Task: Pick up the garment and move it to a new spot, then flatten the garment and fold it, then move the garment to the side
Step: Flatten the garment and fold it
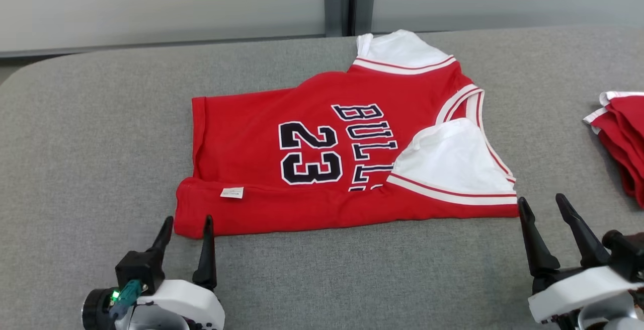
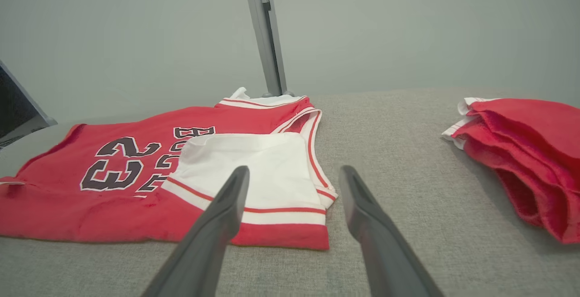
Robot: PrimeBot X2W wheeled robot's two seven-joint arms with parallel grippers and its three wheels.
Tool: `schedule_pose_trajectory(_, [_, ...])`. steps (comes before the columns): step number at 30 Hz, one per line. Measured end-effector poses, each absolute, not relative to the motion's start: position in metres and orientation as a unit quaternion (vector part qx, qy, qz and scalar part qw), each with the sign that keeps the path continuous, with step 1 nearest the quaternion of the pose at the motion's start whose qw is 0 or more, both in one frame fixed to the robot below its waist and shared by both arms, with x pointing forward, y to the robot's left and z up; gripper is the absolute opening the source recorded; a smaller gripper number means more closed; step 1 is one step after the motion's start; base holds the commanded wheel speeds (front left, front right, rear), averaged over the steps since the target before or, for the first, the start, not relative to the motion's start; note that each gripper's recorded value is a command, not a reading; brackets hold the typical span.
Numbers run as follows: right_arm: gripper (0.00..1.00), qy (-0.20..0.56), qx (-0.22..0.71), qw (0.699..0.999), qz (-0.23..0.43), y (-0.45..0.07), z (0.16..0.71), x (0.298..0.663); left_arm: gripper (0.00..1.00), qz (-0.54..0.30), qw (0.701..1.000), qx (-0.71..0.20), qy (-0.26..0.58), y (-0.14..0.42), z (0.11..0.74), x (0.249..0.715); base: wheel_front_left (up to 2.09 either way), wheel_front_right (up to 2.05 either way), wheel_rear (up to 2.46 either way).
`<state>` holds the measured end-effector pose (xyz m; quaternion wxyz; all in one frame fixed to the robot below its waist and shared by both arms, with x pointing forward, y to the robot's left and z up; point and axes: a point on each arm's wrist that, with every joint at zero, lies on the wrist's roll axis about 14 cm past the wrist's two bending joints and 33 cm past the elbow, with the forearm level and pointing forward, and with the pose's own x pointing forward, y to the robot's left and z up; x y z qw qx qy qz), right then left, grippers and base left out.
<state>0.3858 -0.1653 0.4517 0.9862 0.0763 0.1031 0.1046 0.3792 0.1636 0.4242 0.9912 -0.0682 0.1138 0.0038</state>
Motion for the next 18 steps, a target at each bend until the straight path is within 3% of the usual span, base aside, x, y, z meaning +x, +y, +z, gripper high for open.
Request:
schedule_pose_trajectory(8, [1.0, 0.181, 0.084, 0.975, 0.102, -0.162, 0.391, 0.406, 1.0, 0.011, 0.973, -0.097, 0.207, 0.159, 0.37, 0.38, 0.0, 0.0, 0.0])
schedule_pose_trajectory(13, [1.0, 0.213, 0.099, 0.967, 0.098, -0.159, 0.364, 0.415, 1.0, 0.02, 0.969, -0.116, 0.216, 0.161, 0.359, 0.388, 0.0, 0.0, 0.0])
schedule_pose_trajectory(14, [1.0, 0.213, 0.099, 0.967, 0.098, -0.159, 0.364, 0.415, 0.76, 0.02, 0.969, -0.116, 0.216, 0.161, 0.359, 0.388, 0.0, 0.0, 0.0])
schedule_pose_trajectory(15, [1.0, 0.217, 0.103, 0.966, 0.098, -0.157, 0.361, 0.417, 0.45, 0.019, 0.969, -0.117, 0.218, 0.16, 0.358, 0.389, 0.0, 0.0, 0.0])
schedule_pose_trajectory(16, [1.0, 0.221, 0.108, 0.964, 0.1, -0.155, 0.359, 0.419, 0.0, 0.019, 0.969, -0.119, 0.215, 0.16, 0.358, 0.39, 0.0, 0.0, 0.0])
schedule_pose_trajectory(17, [0.51, 0.221, 0.112, 0.964, 0.102, -0.153, 0.358, 0.42, 0.0, 0.018, 0.969, -0.119, 0.214, 0.16, 0.358, 0.39, 0.0, 0.0, 0.0])
schedule_pose_trajectory(18, [0.34, 0.222, 0.115, 0.963, 0.103, -0.151, 0.358, 0.422, 0.0, 0.019, 0.97, -0.119, 0.213, 0.161, 0.358, 0.39, 0.0, 0.0, 0.0])
